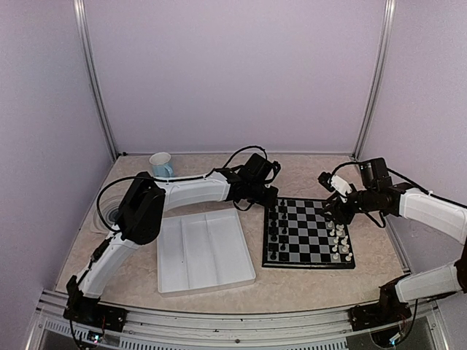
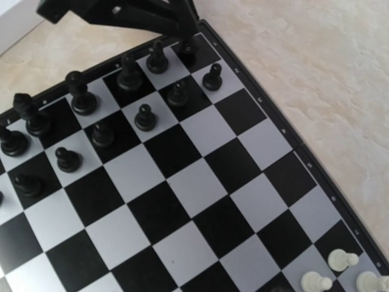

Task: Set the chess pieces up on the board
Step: Place the rook at h8.

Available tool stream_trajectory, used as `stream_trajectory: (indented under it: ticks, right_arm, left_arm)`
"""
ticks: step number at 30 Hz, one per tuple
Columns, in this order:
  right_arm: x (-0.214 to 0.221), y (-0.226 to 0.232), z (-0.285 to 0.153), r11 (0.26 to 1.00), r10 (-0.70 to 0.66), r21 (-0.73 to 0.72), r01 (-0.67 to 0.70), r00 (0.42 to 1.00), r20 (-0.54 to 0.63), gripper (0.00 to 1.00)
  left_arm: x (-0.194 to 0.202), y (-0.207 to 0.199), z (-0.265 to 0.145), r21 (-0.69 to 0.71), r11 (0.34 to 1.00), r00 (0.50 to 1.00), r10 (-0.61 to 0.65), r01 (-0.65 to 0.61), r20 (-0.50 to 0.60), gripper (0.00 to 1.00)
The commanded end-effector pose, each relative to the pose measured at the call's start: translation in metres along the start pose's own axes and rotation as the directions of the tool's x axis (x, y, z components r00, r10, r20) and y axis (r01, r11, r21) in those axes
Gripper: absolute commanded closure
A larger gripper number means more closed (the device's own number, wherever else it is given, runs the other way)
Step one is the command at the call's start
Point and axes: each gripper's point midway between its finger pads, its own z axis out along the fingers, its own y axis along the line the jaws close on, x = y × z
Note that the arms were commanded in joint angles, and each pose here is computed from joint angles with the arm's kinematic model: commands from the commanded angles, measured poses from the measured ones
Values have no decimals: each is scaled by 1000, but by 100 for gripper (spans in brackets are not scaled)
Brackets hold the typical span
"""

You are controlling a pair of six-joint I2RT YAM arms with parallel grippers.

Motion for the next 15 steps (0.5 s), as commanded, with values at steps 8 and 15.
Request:
stream_trajectory:
  ticks: [8,15]
  right_arm:
    - [4,-1,6,1000,12,-18,-12,1000,0,46]
    - [6,0,9,999,15,-30,-15,1000,-8,46]
  left_arm:
    - [4,9,12,11,999,999,-43,43,-9,85]
    - [7,9,16,27,998,998,-59,59,-12,83]
